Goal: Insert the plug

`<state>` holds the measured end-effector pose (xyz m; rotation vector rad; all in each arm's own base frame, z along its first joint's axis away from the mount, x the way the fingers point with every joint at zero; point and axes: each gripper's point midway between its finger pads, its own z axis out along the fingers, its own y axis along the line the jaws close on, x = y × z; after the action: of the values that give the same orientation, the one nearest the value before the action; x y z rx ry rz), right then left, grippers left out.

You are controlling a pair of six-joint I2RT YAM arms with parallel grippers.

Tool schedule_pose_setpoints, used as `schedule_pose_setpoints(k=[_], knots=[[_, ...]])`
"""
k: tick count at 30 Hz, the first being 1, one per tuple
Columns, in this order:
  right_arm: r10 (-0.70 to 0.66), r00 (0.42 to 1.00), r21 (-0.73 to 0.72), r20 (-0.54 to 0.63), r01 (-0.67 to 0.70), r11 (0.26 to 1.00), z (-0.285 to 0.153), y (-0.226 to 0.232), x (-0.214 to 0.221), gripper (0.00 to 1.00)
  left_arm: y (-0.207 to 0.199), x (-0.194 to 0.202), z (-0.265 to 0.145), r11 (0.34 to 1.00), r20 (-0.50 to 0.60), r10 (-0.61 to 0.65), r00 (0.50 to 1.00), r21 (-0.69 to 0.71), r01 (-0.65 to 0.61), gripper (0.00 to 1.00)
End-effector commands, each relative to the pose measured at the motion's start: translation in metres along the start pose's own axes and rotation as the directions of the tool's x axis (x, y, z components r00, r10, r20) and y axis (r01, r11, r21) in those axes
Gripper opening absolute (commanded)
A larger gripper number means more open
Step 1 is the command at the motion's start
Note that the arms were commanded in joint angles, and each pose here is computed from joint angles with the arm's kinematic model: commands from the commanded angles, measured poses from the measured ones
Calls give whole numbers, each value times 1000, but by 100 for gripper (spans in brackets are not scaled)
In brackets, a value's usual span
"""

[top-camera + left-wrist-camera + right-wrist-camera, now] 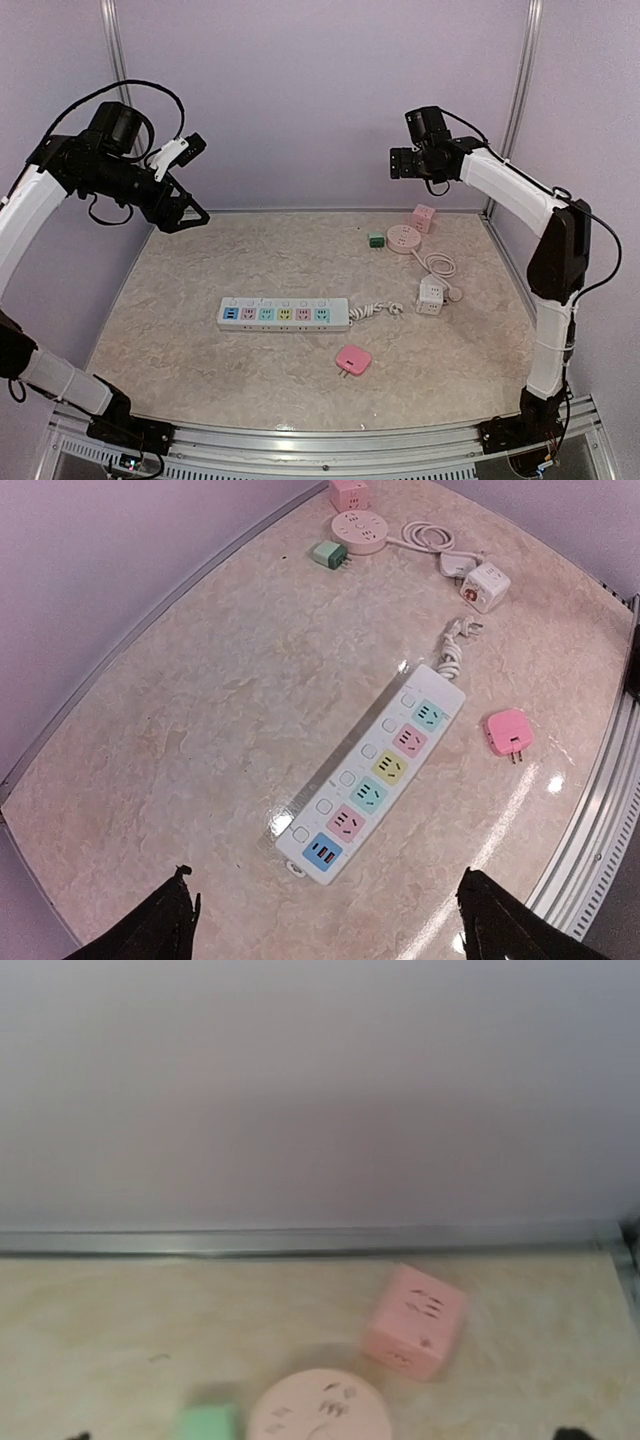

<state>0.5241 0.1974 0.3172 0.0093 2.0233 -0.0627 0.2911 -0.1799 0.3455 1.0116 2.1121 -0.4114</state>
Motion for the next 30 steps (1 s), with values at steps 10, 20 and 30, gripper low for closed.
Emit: schedule_pose_setpoints(k=[10, 20, 30], knots=[[404, 875, 212, -269, -355, 910, 201, -78, 131, 99, 15, 26, 0, 998, -54, 0, 999, -66, -3, 99], [438, 879, 109, -187, -424, 899, 240, -60, 131, 97, 22, 32, 10, 999, -73, -22, 997, -42, 19, 99], [449, 885, 179, -125, -425, 887, 266, -82, 145, 100, 29, 31, 10, 999, -75, -31, 997, -46, 28, 99]])
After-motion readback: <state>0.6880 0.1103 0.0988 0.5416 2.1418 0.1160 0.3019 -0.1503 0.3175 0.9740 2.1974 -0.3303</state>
